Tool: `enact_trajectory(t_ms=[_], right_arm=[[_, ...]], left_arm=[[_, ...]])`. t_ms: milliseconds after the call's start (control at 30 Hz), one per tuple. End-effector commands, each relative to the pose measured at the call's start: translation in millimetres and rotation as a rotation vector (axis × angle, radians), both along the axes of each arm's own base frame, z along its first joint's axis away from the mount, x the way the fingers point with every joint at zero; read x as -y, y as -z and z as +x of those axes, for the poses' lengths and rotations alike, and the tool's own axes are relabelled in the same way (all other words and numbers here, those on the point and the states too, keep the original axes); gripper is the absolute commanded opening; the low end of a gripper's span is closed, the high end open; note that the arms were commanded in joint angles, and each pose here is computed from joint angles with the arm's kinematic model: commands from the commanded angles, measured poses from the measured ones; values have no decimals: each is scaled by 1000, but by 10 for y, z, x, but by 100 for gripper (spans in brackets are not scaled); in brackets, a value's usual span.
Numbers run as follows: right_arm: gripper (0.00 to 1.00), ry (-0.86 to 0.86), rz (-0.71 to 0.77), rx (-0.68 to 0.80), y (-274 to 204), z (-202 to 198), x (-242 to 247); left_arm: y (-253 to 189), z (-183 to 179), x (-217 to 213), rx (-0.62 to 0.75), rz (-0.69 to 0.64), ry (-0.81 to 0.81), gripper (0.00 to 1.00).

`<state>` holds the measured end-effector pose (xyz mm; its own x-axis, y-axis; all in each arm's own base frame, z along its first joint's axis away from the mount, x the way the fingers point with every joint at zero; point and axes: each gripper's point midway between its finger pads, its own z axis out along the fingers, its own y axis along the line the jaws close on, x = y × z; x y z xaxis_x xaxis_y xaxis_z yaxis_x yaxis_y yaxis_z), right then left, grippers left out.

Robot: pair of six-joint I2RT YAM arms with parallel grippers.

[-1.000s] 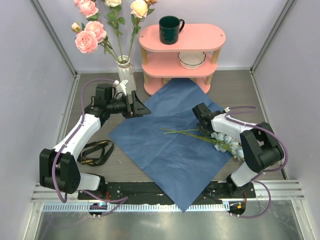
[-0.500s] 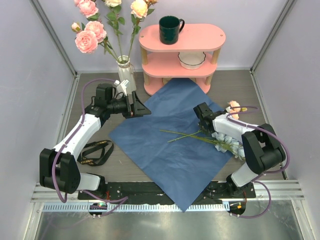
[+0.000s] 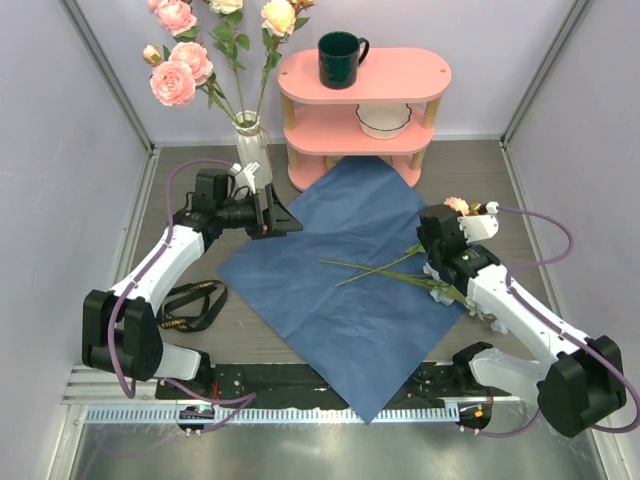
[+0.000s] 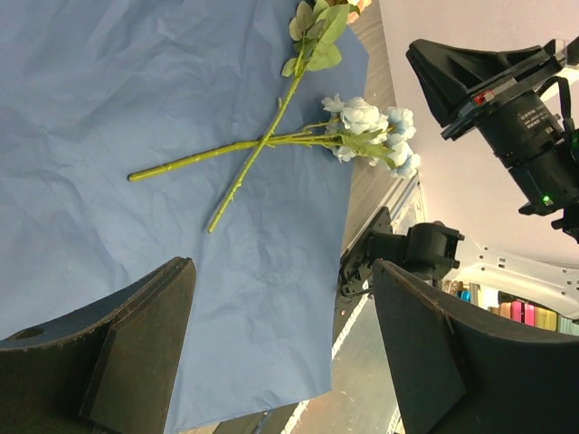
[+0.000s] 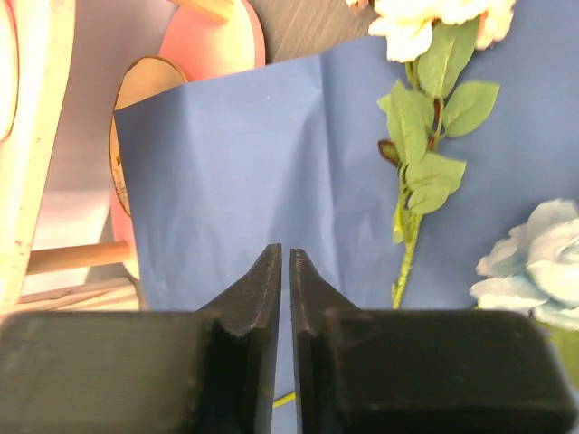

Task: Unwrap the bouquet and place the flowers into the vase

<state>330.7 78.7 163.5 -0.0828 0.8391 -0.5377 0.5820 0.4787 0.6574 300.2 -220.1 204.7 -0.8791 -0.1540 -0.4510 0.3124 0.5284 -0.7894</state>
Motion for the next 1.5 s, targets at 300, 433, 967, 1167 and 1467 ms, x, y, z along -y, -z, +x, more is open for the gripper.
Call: enact_trajectory(t_ms=[300, 433, 967, 1167, 1467], right_arm=[[63, -69, -126, -295, 540, 234, -135], [57, -73, -126, -439, 827, 214, -207], [48, -2, -85, -620, 1380, 62, -245], [18, 20, -101, -588, 1244, 106, -198], [1, 103, -182, -139, -27, 142, 256]], left_arm=[[47, -59, 77, 8, 41, 46, 83], [45, -66, 83, 8, 40, 50, 83], [25, -68, 77, 13, 43, 47, 83], [41, -70, 72, 14, 51, 46, 83], [54, -65, 77, 8, 49, 47, 83]])
